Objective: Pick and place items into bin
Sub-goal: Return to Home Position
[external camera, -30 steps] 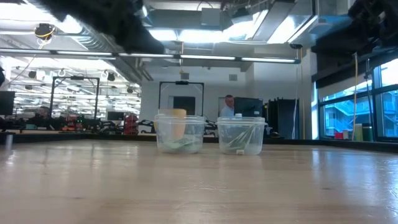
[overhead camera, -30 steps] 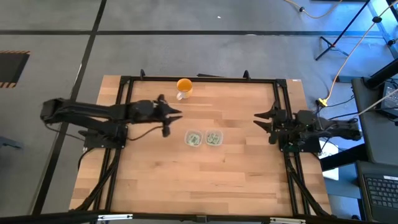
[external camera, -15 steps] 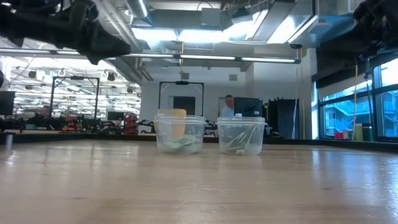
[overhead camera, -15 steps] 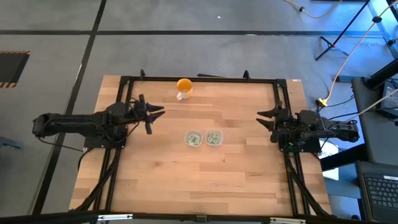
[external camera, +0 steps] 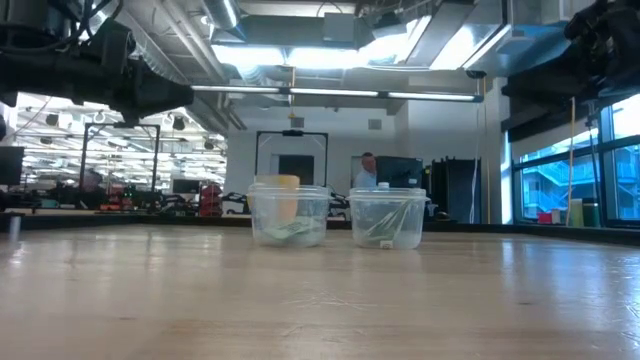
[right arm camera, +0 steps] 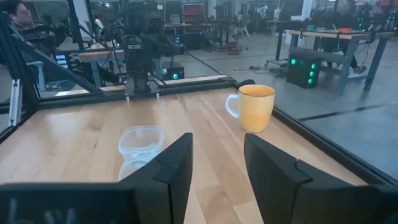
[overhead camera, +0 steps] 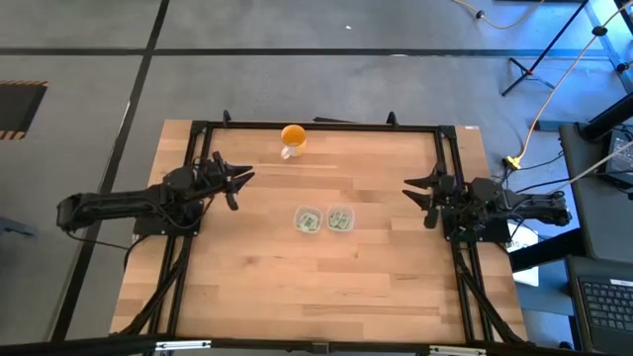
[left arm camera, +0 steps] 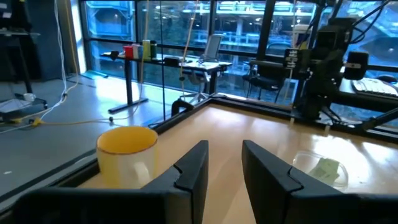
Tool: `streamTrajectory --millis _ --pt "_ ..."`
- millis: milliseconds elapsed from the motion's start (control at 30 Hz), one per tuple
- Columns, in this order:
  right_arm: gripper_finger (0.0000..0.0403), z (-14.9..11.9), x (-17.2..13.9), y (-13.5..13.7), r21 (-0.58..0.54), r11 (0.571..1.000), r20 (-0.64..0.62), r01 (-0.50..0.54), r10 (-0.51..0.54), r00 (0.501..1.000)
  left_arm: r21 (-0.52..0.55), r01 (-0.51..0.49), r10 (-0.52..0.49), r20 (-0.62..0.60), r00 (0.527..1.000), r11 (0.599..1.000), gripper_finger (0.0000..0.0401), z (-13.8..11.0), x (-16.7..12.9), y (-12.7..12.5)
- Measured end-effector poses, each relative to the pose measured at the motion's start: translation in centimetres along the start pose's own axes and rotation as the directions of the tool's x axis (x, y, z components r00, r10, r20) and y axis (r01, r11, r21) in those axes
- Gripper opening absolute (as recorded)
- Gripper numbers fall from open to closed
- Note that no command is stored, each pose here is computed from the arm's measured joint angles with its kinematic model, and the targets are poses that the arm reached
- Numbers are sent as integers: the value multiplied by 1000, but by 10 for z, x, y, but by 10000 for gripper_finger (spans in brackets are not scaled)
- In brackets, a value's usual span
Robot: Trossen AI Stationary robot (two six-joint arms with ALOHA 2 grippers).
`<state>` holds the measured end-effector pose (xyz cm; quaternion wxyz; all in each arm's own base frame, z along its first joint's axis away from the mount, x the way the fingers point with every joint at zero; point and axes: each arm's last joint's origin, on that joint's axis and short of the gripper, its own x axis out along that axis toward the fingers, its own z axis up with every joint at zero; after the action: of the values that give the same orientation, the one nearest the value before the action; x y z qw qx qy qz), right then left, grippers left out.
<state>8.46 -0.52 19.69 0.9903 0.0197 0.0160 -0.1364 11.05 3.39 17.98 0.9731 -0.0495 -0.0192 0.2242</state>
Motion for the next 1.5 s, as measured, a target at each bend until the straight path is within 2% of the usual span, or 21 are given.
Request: streamTrajectory --millis 233,567,800,1367,1500 --pt "148 -13 6 2 7 1000 32 -9 9 999 -18 -24 23 -49 999 1000 92 -15 0 4" --pt "148 -15 7 2 12 1000 38 -11 11 999 -12 -26 25 -60 998 1000 92 -16 0 4" --pt "148 -16 7 2 10 1000 24 -11 10 1000 22 -29 29 -10 1000 999 92 -11 -3 4" --pt "148 -24 7 2 37 999 -48 -3 5 999 11 -77 76 46 996 997 92 -7 -19 8" --pt "148 -24 7 1 32 999 -47 -2 4 999 58 -82 80 35 996 995 92 -8 -18 8"
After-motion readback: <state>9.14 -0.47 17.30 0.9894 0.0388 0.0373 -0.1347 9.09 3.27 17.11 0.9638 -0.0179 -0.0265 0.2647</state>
